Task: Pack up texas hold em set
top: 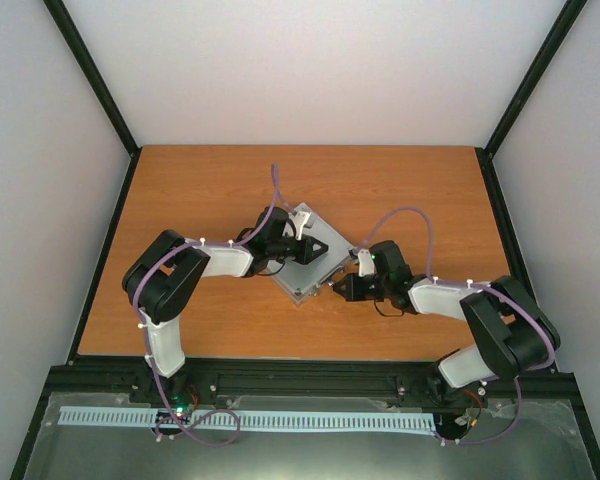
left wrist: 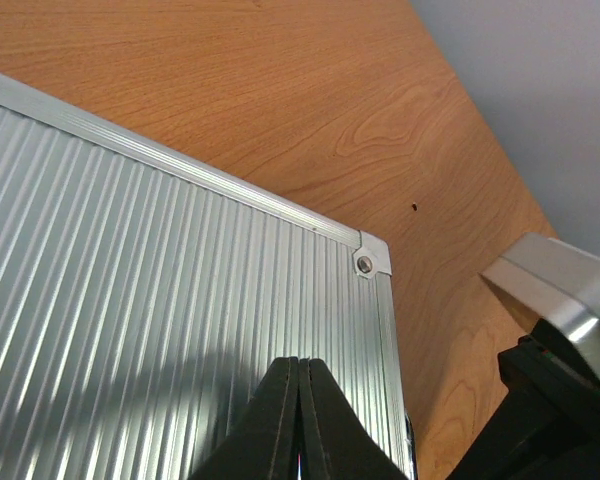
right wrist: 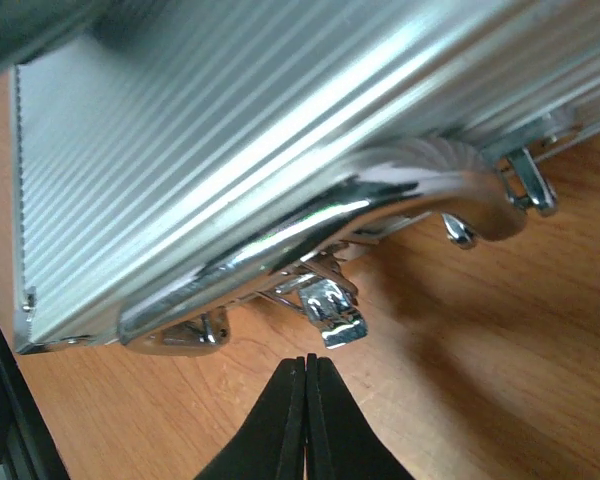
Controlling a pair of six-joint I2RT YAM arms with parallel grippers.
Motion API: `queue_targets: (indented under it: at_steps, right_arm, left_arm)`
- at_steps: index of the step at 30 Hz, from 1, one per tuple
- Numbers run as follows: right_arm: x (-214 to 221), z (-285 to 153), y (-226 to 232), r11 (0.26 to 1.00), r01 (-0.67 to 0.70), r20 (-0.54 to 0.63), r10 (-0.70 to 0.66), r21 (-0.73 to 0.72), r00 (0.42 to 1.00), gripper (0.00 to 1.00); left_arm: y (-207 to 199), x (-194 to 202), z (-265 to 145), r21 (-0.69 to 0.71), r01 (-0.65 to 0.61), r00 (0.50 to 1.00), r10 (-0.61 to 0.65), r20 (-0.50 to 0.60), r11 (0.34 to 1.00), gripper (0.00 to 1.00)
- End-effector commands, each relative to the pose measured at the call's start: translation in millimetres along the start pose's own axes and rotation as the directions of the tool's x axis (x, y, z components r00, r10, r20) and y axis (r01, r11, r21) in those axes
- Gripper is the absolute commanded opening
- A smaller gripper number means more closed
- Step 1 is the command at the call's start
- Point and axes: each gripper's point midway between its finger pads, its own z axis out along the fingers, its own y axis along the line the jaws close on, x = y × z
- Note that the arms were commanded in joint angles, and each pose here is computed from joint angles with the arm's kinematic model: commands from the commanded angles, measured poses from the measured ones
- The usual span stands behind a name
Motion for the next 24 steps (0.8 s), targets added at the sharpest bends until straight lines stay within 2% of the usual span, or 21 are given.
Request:
queue_targets:
  at_steps: [1,14,24]
  right_arm:
    - [-16,-7,10,0.999,0.033,0.057,-0.033,0.002,0.998,0.03]
    - [-28,6,7,0.999,0.034,0.074,-0.034,-0.004,0.997,0.03]
    - [-22,20,-19,0.998,-0.007,0.091,0.001,0.063,0.996,0.03]
  left_arm:
    - [81,186,-12,-0.334,0.206,0.831,-0.345,-0.437,0.920,0.01]
    - [80,186,-12,-0.331,0.206,0.831,-0.343,-0.438,0.921,0.01]
    - [80,188,-14,-0.331,0.211,0.828,-0.348,-0.440,0.920,0.01]
